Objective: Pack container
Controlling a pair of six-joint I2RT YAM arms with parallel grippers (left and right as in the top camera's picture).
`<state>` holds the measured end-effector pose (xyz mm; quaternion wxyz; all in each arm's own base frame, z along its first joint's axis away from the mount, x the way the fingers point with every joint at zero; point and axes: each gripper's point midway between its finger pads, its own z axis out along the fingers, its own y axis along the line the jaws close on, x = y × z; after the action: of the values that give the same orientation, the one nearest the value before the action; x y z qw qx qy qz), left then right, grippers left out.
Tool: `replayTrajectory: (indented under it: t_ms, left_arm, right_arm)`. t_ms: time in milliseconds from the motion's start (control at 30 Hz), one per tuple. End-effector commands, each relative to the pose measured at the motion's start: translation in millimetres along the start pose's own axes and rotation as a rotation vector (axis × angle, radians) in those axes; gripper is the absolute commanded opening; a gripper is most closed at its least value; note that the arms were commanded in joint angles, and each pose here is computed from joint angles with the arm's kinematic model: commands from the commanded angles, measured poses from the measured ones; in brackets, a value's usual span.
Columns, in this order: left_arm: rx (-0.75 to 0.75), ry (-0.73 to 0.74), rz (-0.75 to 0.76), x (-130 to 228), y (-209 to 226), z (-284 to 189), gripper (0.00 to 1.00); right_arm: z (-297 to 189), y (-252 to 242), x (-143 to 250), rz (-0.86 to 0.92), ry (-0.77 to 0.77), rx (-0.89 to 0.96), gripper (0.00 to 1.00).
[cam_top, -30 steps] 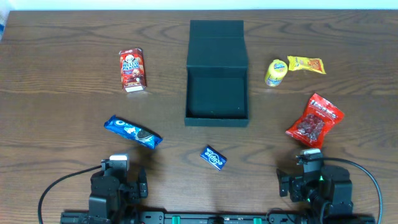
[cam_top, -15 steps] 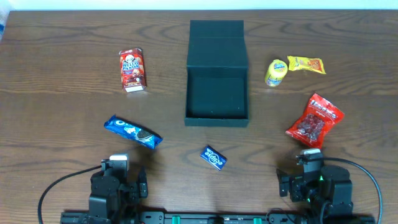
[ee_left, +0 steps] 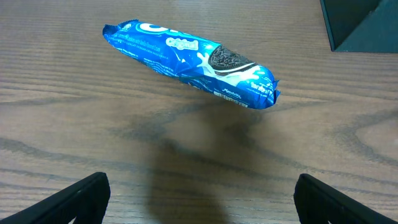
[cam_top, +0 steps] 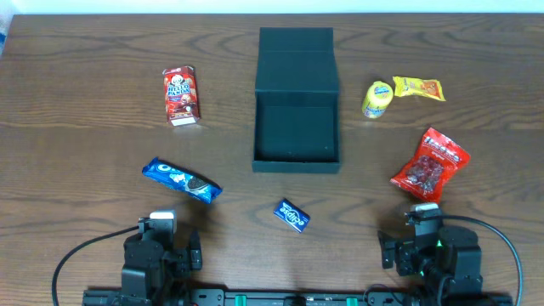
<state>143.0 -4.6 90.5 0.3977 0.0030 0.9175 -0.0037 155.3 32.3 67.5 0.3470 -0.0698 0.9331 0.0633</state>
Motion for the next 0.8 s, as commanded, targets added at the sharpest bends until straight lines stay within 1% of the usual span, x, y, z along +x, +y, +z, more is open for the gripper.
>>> replayTrajectory:
  t_ms: [0, 400, 467, 600, 767]
  left_arm:
    - [-0.020, 0.044, 0.019, 13.8, 3.5, 7.3, 0.96]
    - [-0.020, 0.044, 0.019, 13.8, 3.5, 7.3, 0.96]
    - [-0.020, 0.044, 0.019, 13.8, 3.5, 7.3, 0.95]
    - [-0.020, 0.044, 0.019, 13.8, 3.5, 7.3, 0.96]
    - [-0.020, 0.044, 0.019, 13.8, 3.5, 7.3, 0.96]
  right_arm:
    - [0.9, -3.5, 1.4, 0.018, -0.001, 0.017, 0.99]
    - [0.9, -3.6, -1.6, 0.017, -0.012, 0.018, 0.99]
    - [0.4, -3.9, -10.7, 0.013, -0.044, 0.018, 0.99]
    - [-7.8, -4.0, -42.2, 0.003, -0.136, 0.021, 0.99]
    - [-34.6, -2.2, -83.9, -0.004, -0.191, 0.022, 0.99]
